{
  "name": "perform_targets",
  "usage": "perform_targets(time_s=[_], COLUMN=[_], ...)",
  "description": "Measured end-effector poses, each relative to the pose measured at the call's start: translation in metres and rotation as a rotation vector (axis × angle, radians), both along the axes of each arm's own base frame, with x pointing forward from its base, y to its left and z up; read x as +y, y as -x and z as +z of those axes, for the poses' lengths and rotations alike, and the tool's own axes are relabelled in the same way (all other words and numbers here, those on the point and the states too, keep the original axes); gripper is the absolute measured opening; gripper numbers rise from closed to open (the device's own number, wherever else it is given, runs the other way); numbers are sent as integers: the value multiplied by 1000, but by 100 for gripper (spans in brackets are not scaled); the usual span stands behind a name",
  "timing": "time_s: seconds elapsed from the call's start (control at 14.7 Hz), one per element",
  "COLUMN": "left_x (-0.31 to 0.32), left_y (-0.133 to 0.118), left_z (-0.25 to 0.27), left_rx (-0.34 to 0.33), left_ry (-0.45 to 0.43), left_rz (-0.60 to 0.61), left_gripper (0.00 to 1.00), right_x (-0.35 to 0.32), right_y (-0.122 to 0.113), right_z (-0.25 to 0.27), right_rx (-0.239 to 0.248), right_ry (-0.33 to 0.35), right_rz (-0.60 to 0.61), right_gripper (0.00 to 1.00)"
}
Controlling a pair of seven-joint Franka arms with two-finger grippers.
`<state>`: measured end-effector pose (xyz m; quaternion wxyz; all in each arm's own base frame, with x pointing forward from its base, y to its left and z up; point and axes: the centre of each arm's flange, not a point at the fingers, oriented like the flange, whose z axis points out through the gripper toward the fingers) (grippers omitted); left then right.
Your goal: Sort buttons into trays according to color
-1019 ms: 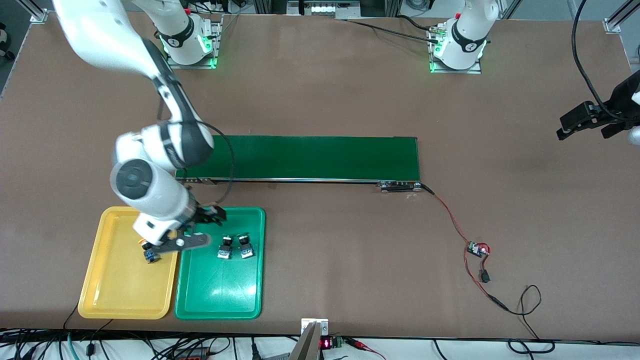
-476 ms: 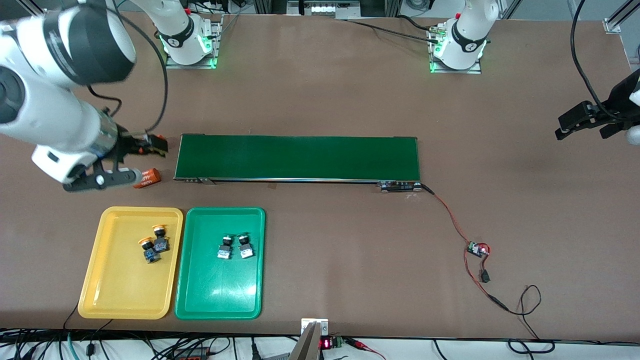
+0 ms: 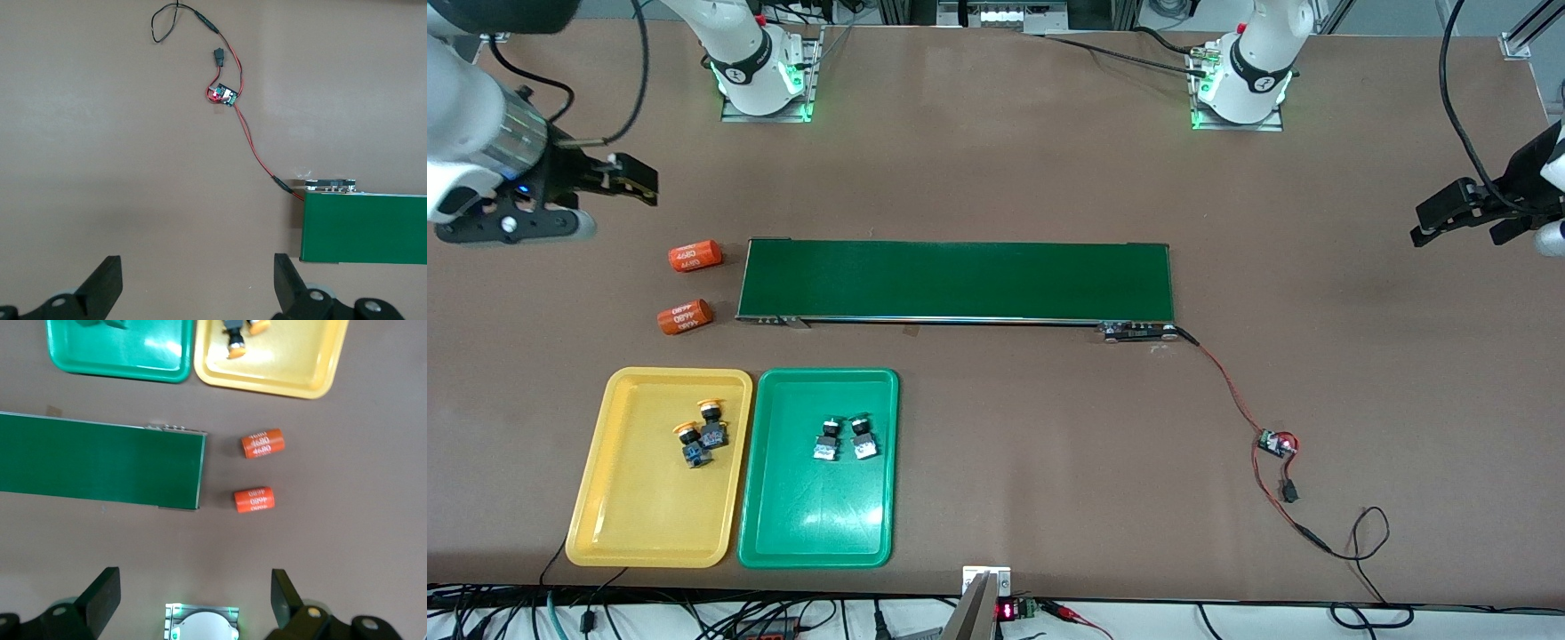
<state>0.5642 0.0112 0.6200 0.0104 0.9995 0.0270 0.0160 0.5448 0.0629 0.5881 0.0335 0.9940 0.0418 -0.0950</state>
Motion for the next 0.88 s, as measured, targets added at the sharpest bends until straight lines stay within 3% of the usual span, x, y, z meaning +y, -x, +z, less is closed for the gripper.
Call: perform_targets(time_s=[0.41,0.88], left_x=[-1,-1], left_y=[4,5], left_z=[4,3], left_rx=[5,11], left_ry=[-1,-1], left_rz=[-1,-1], left_gripper=[100,100], right_x=[-32,-49], right_y=[-18,-18], right_z=[-46,-42], right_rx=[59,53], right_ry=[-3,-14], right_rz=[-50,-34], right_gripper=[100,100])
